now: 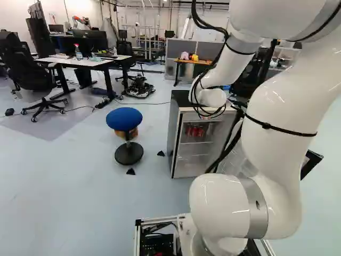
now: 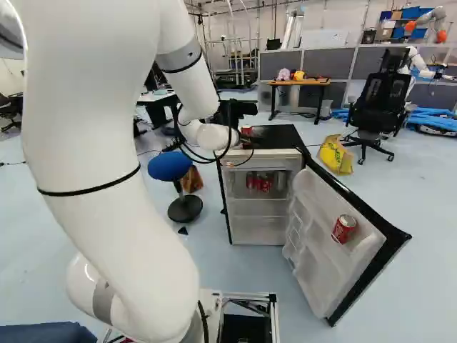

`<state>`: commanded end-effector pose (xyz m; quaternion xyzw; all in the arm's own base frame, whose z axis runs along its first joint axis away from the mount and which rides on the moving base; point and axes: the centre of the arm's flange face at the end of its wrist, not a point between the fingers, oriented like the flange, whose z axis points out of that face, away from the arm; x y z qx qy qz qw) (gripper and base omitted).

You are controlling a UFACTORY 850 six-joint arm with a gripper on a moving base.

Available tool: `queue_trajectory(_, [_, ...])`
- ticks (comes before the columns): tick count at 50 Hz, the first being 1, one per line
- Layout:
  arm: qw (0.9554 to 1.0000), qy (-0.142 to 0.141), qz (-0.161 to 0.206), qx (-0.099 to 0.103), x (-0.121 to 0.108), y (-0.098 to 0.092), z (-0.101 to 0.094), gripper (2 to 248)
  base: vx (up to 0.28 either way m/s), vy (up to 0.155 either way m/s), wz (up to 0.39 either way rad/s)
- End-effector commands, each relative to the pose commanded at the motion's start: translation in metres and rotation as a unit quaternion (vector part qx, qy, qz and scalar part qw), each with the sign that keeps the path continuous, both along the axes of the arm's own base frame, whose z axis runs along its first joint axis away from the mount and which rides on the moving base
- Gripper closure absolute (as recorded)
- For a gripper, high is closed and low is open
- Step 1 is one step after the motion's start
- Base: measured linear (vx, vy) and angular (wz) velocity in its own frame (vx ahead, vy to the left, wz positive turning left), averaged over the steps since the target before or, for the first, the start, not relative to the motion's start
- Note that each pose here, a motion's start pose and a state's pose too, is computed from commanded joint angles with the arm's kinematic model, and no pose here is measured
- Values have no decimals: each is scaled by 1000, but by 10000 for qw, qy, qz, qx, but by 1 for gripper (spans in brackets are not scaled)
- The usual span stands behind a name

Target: Grab a drink from the fridge

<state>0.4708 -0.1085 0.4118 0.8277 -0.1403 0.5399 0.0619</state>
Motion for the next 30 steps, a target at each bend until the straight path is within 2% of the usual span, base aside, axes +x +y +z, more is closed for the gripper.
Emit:
queue_trajectory(18, [9999,43,-89,-78,-26,-15,1,3,0,0,0])
queue_trajectory(30, [9997,-20,-103,-200,-42,-27,11,3,0,0,0])
